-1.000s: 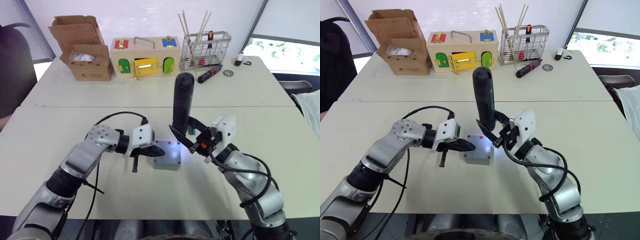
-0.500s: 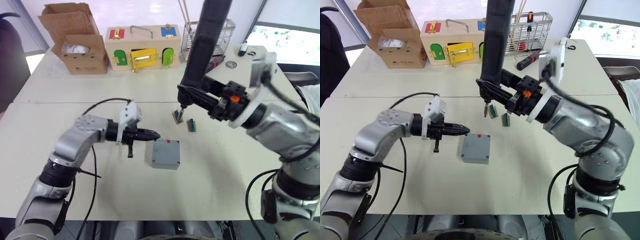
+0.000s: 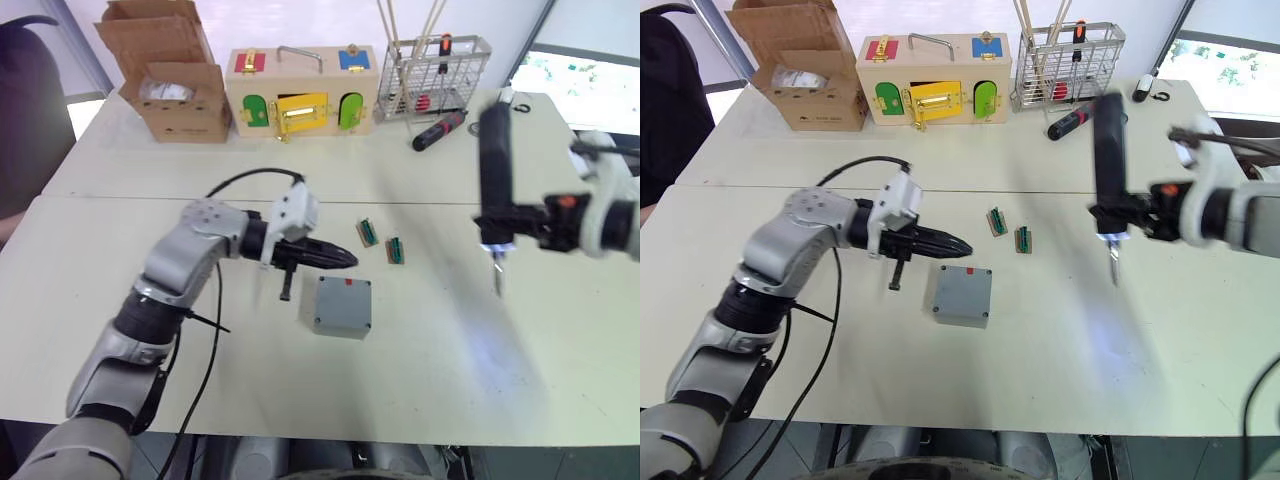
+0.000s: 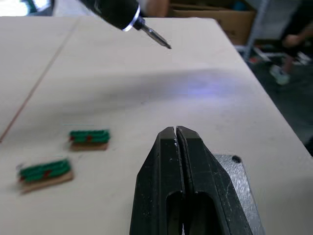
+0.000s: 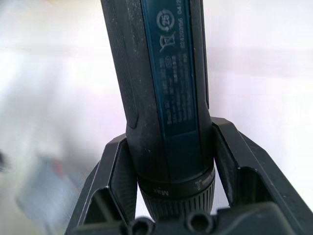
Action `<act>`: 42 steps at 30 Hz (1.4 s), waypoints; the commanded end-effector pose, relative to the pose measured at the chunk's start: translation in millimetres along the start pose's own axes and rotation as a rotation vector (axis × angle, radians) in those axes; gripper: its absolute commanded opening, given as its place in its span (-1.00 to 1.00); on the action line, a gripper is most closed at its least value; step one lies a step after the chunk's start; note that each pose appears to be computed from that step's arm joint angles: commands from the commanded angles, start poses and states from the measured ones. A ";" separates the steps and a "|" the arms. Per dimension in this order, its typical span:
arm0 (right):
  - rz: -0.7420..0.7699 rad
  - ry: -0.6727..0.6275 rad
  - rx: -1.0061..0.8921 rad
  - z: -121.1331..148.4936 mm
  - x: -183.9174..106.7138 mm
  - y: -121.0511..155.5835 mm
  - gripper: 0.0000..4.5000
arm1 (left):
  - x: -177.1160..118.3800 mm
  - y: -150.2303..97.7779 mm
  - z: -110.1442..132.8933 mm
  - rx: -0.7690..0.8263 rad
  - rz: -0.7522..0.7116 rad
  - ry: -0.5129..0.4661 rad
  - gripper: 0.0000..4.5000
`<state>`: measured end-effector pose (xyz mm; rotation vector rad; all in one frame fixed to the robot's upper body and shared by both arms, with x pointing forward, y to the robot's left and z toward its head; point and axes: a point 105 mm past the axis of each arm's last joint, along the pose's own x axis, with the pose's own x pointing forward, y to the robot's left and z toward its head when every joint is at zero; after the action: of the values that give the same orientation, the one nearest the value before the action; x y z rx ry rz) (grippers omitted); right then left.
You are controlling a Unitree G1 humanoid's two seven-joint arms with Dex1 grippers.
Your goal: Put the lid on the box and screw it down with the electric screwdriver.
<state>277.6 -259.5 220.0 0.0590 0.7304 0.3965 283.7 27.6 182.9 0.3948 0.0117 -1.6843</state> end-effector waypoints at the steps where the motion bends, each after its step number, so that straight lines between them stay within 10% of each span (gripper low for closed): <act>1: -0.120 0.122 0.113 -17.5 -19.2 -33.0 -0.18 | 16.1 -7.7 6.7 0.146 -0.085 0.031 -1.00; 22: -0.191 0.398 0.268 -58.9 17.2 -79.1 -0.18 | 24.2 -27.0 -8.3 0.158 -0.044 0.071 -1.00; 23: -0.192 0.400 0.259 -59.1 18.3 -80.1 0.27 | 22.6 -26.1 -9.3 0.155 -0.035 0.077 -1.00; 28: -0.215 0.404 0.216 -60.0 20.4 -86.3 0.90 | 13.6 -17.2 -11.9 0.137 0.021 0.097 -1.00; 34: -0.253 0.272 0.075 -32.7 14.5 -94.8 0.98 | -20.7 11.1 -9.0 0.050 0.224 0.072 -1.00; 38: -0.016 -0.055 -0.231 30.1 8.4 -37.2 0.98 | -70.8 18.7 -21.8 -0.114 0.397 0.079 -1.00; 42: 0.307 -0.081 -0.449 -15.3 30.8 50.5 0.98 | -84.1 -3.9 -59.0 -0.223 0.408 0.211 -1.00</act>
<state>291.7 -238.5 204.1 -0.1995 0.5758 0.6770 309.8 121.3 152.4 0.3522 0.2354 -1.2089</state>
